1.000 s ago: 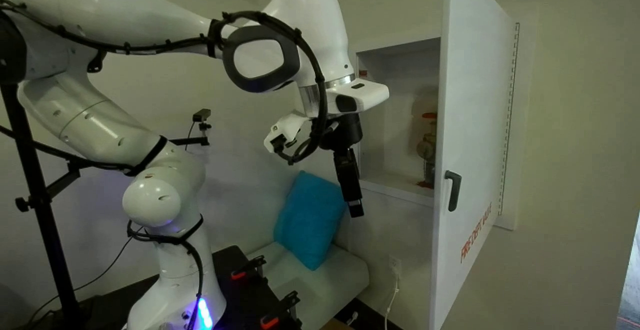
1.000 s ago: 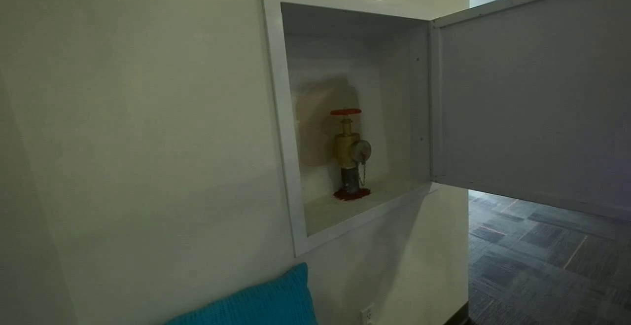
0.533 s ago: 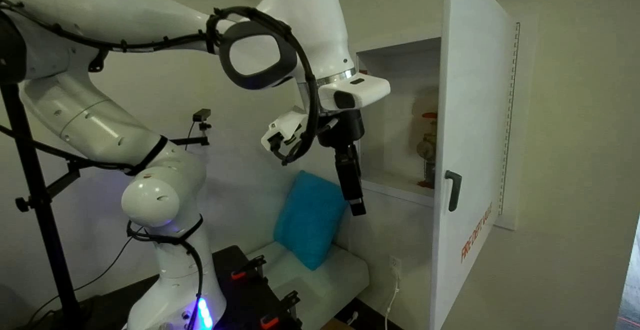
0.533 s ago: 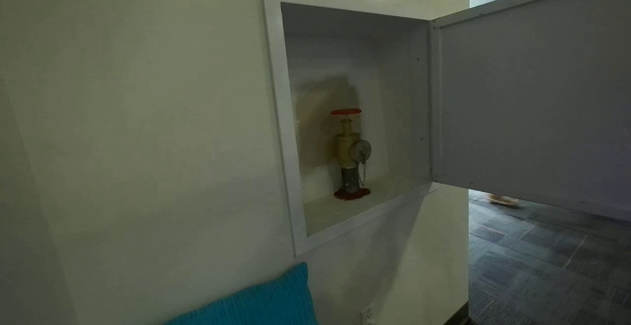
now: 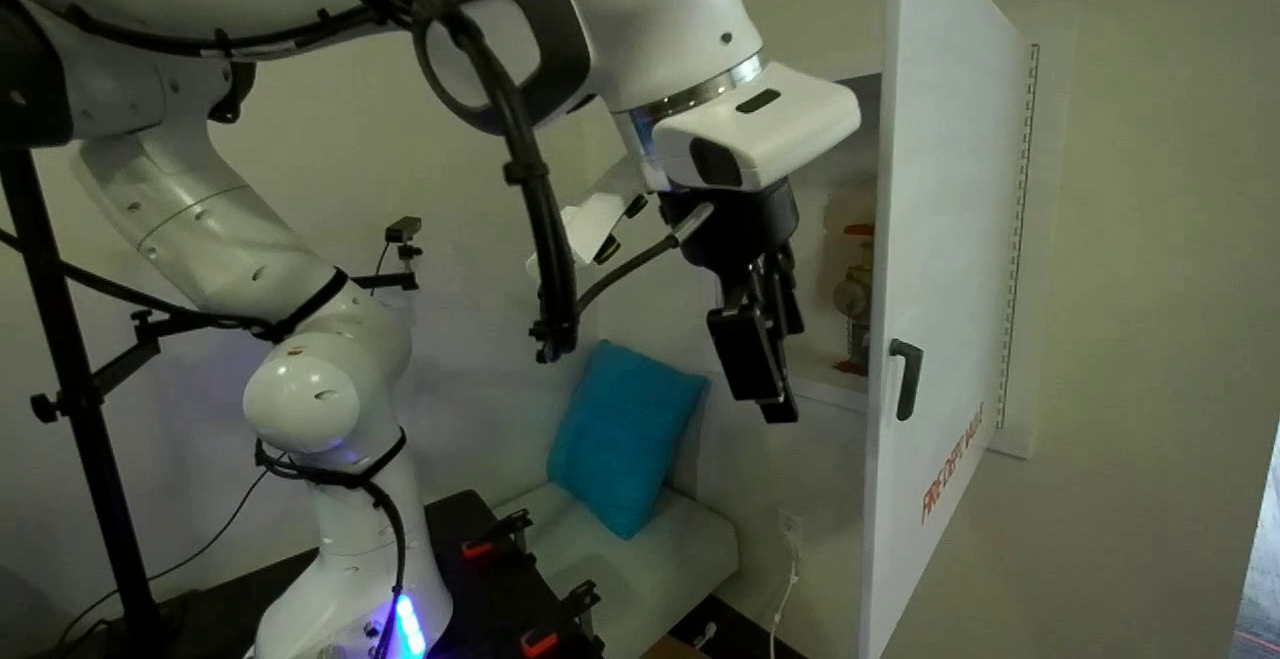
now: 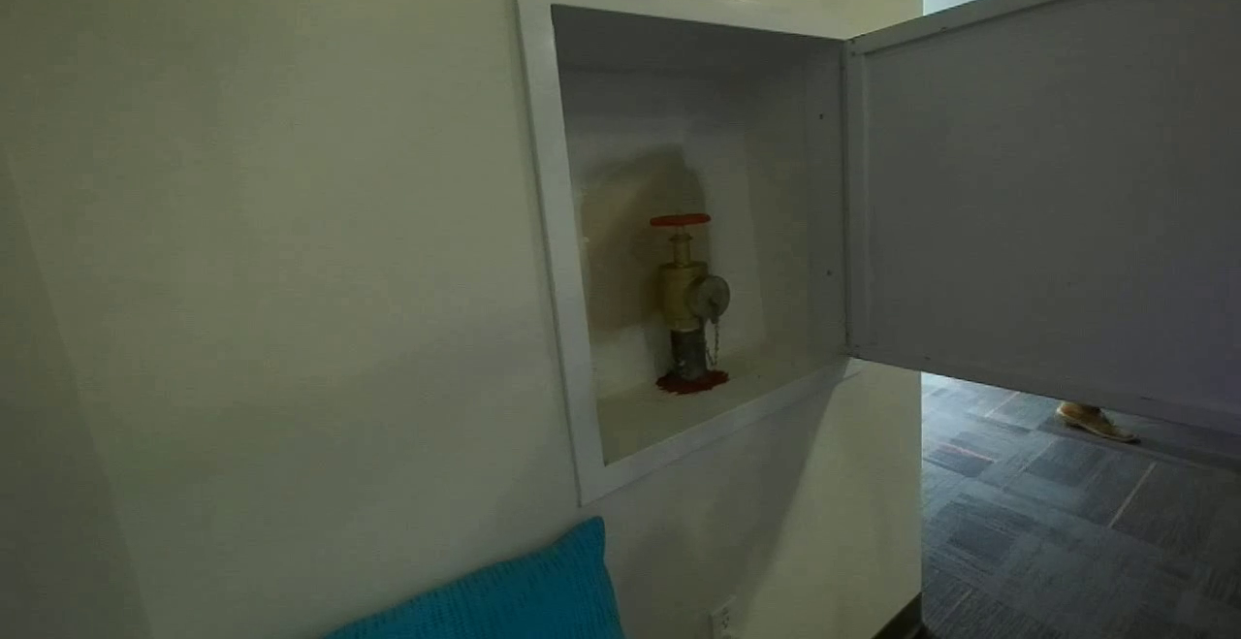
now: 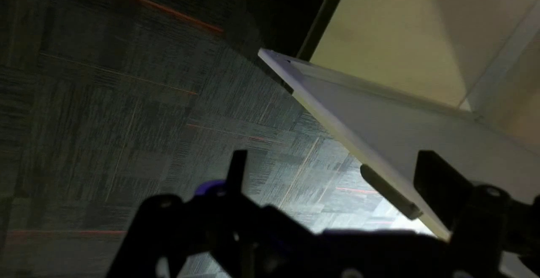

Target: Close the fire department valve door

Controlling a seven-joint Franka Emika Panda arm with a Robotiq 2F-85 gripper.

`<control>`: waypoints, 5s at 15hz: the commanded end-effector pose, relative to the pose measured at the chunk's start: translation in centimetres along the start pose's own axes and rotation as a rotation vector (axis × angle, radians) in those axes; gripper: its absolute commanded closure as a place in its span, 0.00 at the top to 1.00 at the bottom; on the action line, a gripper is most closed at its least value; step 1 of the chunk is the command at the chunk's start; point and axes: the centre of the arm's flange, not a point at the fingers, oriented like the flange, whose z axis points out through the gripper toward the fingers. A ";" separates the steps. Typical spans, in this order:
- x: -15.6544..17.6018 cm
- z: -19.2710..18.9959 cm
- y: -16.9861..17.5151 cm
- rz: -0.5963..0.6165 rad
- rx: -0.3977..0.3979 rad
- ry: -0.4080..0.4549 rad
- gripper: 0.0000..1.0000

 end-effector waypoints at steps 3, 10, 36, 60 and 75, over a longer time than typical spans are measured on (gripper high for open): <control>7.1 -2.0 1.4 0.140 0.176 0.019 1.00; 11.3 -4.6 2.7 0.232 0.362 0.006 0.87; 20.6 3.3 3.3 0.217 0.597 -0.333 0.00; 5.8 10.4 -9.8 -0.326 0.584 -0.897 0.00; -2.5 15.7 -18.8 -0.619 0.585 -0.668 0.01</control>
